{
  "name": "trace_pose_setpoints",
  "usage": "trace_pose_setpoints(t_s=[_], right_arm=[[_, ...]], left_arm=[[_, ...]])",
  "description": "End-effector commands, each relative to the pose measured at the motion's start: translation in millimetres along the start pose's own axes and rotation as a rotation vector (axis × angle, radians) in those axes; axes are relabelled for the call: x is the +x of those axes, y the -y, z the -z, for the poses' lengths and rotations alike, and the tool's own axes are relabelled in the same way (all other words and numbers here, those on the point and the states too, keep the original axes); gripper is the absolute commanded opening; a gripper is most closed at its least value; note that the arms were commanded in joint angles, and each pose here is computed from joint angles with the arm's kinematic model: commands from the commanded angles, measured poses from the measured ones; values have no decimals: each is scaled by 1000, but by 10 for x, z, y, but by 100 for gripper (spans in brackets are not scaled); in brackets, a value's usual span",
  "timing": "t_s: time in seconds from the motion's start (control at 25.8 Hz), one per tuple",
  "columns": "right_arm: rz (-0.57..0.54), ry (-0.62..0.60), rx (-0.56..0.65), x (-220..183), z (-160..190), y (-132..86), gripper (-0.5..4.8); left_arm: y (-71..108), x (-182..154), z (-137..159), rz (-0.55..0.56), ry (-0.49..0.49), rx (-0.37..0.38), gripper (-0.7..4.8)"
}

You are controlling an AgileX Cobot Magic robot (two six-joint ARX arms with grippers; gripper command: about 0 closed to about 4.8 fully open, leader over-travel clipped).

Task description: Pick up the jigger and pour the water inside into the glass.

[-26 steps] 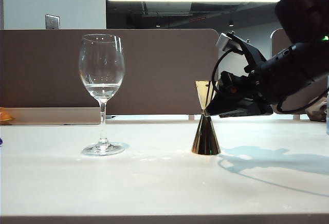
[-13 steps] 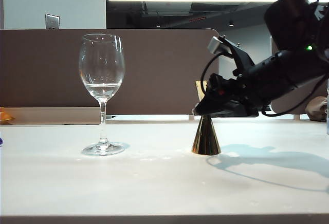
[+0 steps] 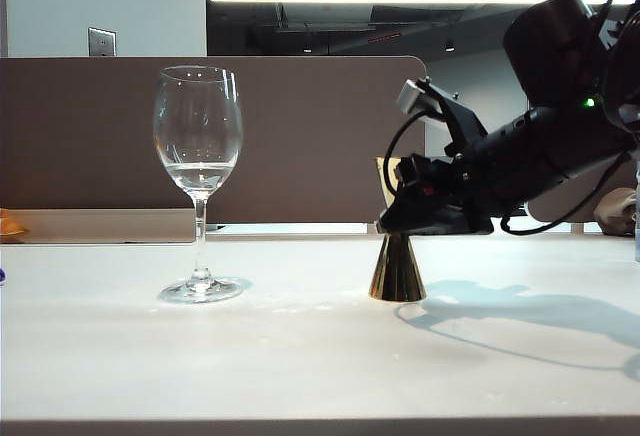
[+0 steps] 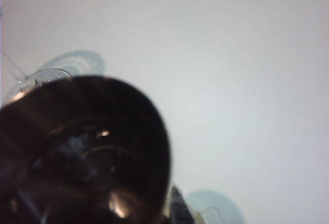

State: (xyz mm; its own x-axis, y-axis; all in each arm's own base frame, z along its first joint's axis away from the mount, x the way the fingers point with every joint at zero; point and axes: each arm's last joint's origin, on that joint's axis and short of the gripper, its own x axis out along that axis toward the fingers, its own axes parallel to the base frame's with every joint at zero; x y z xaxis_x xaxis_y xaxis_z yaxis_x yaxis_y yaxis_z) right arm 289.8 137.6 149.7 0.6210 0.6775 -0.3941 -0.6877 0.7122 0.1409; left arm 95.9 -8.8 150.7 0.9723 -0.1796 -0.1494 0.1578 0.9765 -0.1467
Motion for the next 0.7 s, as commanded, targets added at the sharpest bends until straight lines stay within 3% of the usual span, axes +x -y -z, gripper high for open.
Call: trace_pose_setpoints(t_s=[0.04, 0.7], right_arm=[[9, 14, -5, -3, -22, 1, 80], [26, 23, -8, -10, -40, 2, 39]], left_arm=[[0, -1, -15, 0, 12, 3, -5], [0, -1, -15, 0, 12, 3, -5]])
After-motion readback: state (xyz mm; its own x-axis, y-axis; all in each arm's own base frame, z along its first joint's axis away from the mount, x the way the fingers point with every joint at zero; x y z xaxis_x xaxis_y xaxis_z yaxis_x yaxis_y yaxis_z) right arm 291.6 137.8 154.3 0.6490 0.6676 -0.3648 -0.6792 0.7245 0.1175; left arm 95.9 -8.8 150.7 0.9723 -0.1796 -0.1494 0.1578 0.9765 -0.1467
